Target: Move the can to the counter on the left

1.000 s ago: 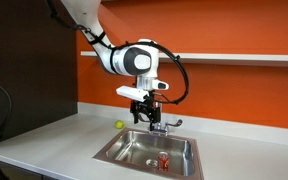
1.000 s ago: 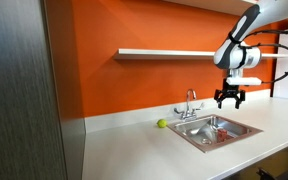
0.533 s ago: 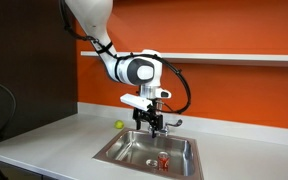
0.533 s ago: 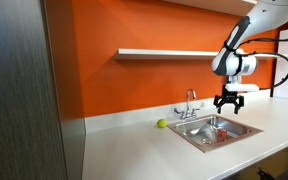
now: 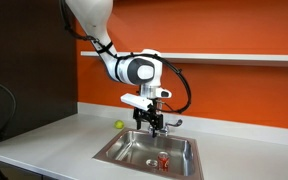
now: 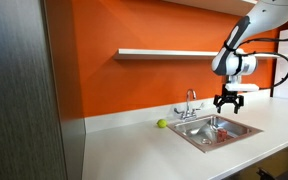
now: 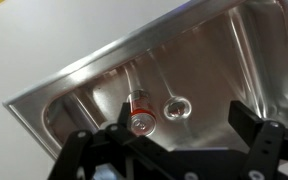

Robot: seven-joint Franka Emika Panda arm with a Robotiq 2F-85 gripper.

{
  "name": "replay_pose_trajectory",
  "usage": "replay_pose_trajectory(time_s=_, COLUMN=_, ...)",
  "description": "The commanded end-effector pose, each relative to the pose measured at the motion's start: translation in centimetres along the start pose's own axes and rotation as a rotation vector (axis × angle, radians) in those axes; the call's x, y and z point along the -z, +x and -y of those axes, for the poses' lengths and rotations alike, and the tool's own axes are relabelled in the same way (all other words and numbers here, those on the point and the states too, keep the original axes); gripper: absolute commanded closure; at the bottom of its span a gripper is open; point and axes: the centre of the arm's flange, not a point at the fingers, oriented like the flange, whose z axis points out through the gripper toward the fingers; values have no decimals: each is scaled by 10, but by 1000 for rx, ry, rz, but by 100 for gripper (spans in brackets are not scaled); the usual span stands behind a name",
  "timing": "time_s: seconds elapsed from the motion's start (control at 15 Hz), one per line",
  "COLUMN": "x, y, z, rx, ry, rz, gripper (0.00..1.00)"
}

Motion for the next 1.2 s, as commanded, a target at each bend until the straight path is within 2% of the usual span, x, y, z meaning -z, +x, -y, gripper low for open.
replay_pose_trajectory(time_s=0.0, x=-5, y=7, z=0, rx=-8, ry=-10, rz=-17, gripper=0)
replay_pose_trajectory(time_s=1.13, x=-76, y=86, z=-25, rx=-32, ry=-56, rz=6, gripper=0)
